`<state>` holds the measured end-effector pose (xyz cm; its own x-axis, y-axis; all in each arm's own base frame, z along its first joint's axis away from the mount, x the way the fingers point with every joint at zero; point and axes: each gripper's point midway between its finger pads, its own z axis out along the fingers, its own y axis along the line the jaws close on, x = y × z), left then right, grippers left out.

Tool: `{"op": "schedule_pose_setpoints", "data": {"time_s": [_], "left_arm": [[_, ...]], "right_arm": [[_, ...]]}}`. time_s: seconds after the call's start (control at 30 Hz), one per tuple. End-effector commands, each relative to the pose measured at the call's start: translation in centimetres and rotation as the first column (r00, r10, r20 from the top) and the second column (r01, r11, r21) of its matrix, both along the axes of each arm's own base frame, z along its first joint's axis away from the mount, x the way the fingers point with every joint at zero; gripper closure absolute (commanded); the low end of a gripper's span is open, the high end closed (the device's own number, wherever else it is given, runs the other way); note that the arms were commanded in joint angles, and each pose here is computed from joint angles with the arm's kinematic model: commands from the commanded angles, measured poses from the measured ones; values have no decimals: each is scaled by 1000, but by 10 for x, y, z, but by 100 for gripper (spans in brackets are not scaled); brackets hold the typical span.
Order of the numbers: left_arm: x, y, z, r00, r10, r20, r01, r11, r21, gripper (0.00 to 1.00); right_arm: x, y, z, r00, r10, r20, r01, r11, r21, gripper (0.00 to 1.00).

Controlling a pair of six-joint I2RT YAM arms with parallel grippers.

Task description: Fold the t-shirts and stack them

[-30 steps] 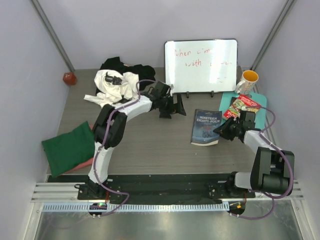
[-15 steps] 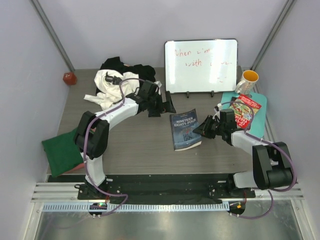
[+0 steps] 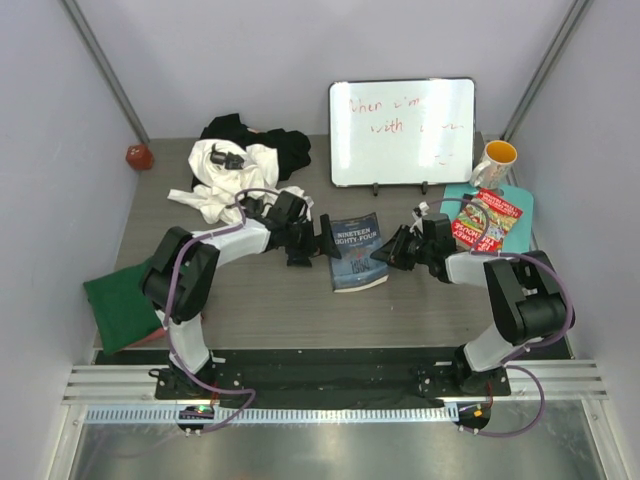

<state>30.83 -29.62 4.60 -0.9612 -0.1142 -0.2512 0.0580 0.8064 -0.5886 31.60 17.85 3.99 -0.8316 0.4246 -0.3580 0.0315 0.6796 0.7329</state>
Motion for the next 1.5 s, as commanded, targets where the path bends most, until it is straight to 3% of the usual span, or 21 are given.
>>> {"op": "schedule_pose_setpoints", "data": {"time_s": [0.0, 0.4, 0.67, 0.77, 0.93, 0.97, 1.03, 1.07, 1.1, 1.17, 1.3, 1.47], "left_arm": [[0, -13, 8, 999, -30, 27, 32, 996, -84, 0], [-26, -23, -45, 996, -57, -66, 54, 998, -38, 0], [-54, -50, -76, 992, -110, -68, 111, 994, 19, 0], [-61, -57, -78, 992, -113, -60, 115, 993, 32, 5], [-59, -57, -78, 993, -111, -41, 112, 993, 40, 33], [-58, -58, -78, 993, -111, -40, 112, 993, 39, 50], [-58, -58, -77, 993, -111, -37, 112, 993, 37, 72], [-57, -59, -74, 994, -109, -33, 110, 993, 34, 92], [-54, -59, -72, 994, -104, -22, 105, 994, 43, 100], [-51, -55, -68, 995, -99, -11, 100, 992, 75, 100], [-38, -46, -51, 993, -105, 56, 96, 986, 140, 100], [-9, -36, -28, 987, -61, 148, 37, 987, 157, 100]], "right_arm": [[18, 11, 15, 997, -3, 77, 1, 999, 33, 99], [7, 14, -7, 1000, 9, 30, -10, 1000, 14, 99], [-1, 27, -21, 1000, 29, 2, -29, 999, 22, 99], [-2, 31, -22, 999, 36, -1, -36, 999, 22, 99], [-2, 37, -21, 999, 48, 1, -48, 999, 25, 99], [-3, 37, -21, 999, 50, 1, -50, 998, 24, 99], [-3, 37, -22, 999, 51, -7, -51, 999, 17, 99], [-2, 37, -21, 999, 53, -8, -52, 999, 15, 99], [-2, 37, -20, 998, 56, -3, -56, 998, 10, 99], [0, 37, -17, 998, 61, -4, -61, 998, 1, 97], [1, 31, -11, 998, 56, 5, -56, 997, -45, 71], [5, 22, 6, 997, 51, 57, -45, 993, -112, 61]]}}
